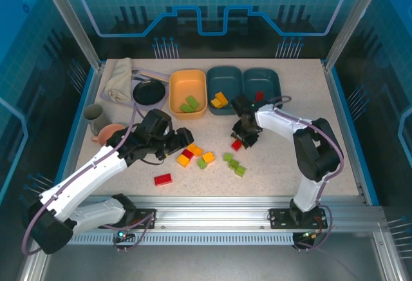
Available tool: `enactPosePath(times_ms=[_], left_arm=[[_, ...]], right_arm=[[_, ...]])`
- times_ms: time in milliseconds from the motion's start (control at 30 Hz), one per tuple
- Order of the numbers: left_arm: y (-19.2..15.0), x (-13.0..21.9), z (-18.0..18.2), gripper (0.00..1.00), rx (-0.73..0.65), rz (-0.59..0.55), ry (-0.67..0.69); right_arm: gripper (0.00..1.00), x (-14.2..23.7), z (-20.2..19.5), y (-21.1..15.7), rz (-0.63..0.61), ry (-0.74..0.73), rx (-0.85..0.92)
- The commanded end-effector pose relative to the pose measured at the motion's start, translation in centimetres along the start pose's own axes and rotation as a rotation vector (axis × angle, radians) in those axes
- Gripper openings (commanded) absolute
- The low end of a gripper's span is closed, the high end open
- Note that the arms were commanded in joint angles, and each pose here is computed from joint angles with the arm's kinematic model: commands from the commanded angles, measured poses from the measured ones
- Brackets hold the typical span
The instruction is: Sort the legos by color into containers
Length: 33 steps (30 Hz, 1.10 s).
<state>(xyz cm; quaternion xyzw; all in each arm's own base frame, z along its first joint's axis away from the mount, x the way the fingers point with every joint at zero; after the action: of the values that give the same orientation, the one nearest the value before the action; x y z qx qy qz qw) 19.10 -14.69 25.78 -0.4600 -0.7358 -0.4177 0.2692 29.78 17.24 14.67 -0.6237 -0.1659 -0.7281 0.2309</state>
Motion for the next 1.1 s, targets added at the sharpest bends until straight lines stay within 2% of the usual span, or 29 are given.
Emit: enactPosePath(times_ms=[0, 100, 267, 367, 500, 867, 933, 1067], left_arm=[[2.2, 1.2, -2.4, 0.82, -0.054, -0.073, -0.048], [4.3, 1.1, -4.5, 0.82, -0.080, -0.095, -0.091], [8.3, 0.2, -8.2, 0.82, -0.123, -0.121, -0.171], [10.6, -0.7, -9.7, 0.83, -0.128, -0.128, -0.205], [12.6, -1.9, -10.8, 0.82, -0.140, -0.131, -0.216], [13.5, -3.5, -10.1, 0.82, -0.117, -0.117, -0.195], [13.3, -3.6, -9.8, 0.82, -0.114, -0.110, -0.186], [12.6, -3.8, -8.8, 0.82, -0.104, -0.090, -0.147]], right_arm=[[0.26, 6.6, 1.0, 2.3, -0.215, 0.069, 0.207], [0.26, 9.0, 1.4, 4.9, -0.329, 0.066, 0.304], [0.25, 10.2, 2.9, 10.1, -0.413, 0.003, 0.396], [0.24, 9.8, 4.4, 12.9, -0.437, -0.074, 0.455], [0.24, 7.4, 5.8, 15.9, -0.418, -0.161, 0.480], [0.27, 1.4, 7.6, 19.3, -0.317, -0.258, 0.476], [0.30, 1.0, 7.9, 19.3, -0.305, -0.255, 0.476], [0.44, 0.8, 8.7, 19.1, -0.285, -0.227, 0.484]])
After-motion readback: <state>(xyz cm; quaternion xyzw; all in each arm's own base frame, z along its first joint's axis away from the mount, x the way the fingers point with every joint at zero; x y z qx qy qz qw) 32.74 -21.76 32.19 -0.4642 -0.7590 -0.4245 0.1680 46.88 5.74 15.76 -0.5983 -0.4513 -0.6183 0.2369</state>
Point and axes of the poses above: each hand's point on the last joint's axis, 136 mm out from that joint toward the fingers, its own x axis back along the fingers, its own z axis along the line the jaws close on, y = z × x, the point moved 9 cm from there along x, back along the fingers, and after that the axes turned 15 degrees about -x, right-handed, at the moved point
